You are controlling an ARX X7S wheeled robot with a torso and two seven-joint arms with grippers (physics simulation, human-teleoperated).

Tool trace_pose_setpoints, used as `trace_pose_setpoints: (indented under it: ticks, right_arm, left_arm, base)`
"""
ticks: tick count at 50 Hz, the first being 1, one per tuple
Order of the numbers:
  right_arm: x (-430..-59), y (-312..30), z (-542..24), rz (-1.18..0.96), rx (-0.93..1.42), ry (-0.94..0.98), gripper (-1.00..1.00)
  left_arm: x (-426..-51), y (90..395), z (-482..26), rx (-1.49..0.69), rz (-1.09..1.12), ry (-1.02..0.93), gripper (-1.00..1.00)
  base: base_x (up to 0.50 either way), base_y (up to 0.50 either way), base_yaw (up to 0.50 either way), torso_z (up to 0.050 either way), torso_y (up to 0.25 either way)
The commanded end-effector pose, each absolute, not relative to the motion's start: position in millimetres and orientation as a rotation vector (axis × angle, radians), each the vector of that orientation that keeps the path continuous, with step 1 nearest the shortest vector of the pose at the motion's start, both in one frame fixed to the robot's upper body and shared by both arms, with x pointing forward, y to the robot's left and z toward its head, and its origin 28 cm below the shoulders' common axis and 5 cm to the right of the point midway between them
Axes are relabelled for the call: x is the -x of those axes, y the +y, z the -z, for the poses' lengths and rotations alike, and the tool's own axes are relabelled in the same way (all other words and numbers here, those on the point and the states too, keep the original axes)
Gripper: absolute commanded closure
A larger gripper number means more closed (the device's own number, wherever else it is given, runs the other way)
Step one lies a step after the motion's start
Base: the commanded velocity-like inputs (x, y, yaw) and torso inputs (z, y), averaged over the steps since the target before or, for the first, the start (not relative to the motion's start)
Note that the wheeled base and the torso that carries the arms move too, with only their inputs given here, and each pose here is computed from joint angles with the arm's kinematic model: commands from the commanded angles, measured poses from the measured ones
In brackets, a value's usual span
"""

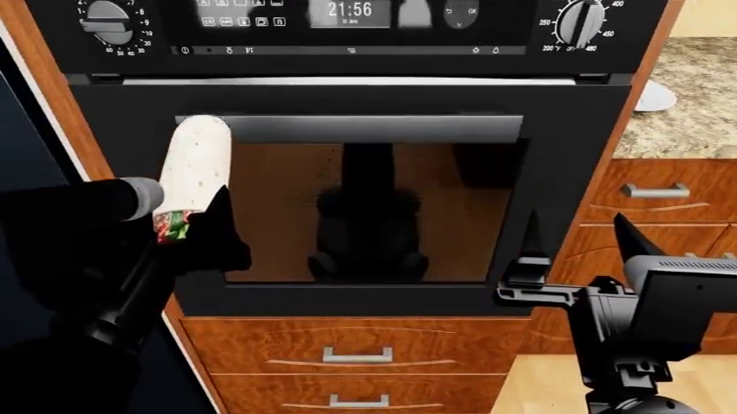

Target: Pick the burrito from the counter and place it in the microwave.

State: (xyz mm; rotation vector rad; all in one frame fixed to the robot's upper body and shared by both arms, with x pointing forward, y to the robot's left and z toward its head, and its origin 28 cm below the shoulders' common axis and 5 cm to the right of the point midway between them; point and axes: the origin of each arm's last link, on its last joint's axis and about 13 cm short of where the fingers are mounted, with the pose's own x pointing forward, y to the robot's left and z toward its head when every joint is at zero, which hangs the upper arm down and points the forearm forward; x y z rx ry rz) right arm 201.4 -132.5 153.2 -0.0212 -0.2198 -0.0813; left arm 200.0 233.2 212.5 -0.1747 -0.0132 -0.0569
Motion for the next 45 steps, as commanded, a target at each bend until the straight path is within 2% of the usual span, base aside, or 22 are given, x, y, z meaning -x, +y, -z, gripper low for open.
trace_pose_setpoints:
  ticks: [1, 17, 33, 45]
  right_arm:
    - [-201, -135, -154, 0.090, 0.003, -0.215, -1.00]
    - [-196, -137, -160, 0.108, -0.017, -0.235, -1.00]
    - [-188, -139, -165, 0.117, -0.035, -0.257, -1.00]
    - [-181, -140, -165, 0.117, -0.065, -0.275, -1.00]
  left_arm:
    - [-197, 226, -243, 0.133, 0.113, -0.117, 1.00]
    - [-203, 215, -307, 0.071, 0.139, -0.343, 1.00]
    - [-192, 207, -377, 0.041, 0.138, -0.548, 1.00]
    - [-202, 200, -427, -0.012, 0.108, -0.593, 1.00]
  base:
    - [0.00, 0.00, 0.00, 0.000, 0.000]
    - [0.00, 0.00, 0.00, 0.000, 0.000]
    - [0.00, 0.00, 0.00, 0.000, 0.000]
    - [0.00, 0.00, 0.00, 0.000, 0.001]
